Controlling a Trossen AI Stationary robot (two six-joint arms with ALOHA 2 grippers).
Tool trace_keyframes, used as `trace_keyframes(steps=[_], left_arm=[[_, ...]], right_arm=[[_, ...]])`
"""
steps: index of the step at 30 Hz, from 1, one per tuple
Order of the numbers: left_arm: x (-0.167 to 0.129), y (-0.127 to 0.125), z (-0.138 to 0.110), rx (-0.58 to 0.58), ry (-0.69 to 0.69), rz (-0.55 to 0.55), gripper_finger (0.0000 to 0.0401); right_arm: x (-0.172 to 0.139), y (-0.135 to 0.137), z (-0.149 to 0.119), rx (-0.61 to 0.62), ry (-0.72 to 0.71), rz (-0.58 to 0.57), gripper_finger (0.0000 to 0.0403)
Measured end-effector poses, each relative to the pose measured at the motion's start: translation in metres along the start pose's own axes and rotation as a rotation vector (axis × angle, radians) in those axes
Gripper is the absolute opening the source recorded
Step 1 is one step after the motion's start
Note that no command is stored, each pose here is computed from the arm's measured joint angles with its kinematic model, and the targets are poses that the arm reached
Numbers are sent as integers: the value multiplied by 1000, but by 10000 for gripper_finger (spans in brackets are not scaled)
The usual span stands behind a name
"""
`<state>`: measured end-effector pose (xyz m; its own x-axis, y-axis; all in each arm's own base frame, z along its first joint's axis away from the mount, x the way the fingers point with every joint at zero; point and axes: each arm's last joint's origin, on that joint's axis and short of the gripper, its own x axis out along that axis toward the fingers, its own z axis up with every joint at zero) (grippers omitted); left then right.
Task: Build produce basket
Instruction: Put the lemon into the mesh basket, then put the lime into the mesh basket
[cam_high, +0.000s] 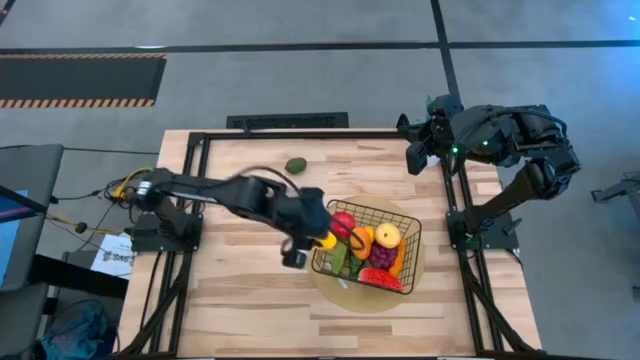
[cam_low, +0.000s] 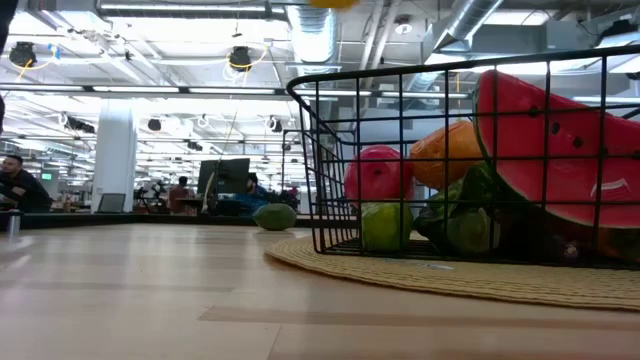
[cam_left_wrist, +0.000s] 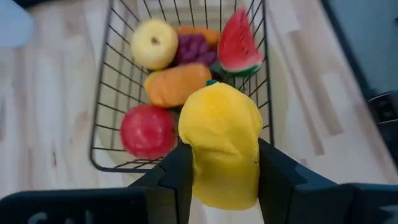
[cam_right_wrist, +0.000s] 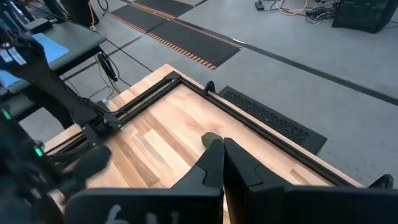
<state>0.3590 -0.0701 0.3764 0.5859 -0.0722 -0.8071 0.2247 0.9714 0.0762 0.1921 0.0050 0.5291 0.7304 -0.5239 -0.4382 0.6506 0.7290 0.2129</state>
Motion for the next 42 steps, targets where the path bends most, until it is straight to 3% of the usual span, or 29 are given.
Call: trace_keyframes(steps=[8, 20, 29, 42], left_arm=[[78, -4, 3, 6, 109, 21, 105], [133, -12, -10, -18, 246, 2, 136], [132, -17, -4, 25, 187, 0, 156], [122, -14, 6, 57, 133, 38, 256]], right_arm=[[0, 0, 0, -1, 2, 0, 17], [-3, 3, -5, -27, 54, 51, 17], [-8, 9, -9, -51, 65, 90, 17], [-13, 14, -13, -69, 72, 124, 17]])
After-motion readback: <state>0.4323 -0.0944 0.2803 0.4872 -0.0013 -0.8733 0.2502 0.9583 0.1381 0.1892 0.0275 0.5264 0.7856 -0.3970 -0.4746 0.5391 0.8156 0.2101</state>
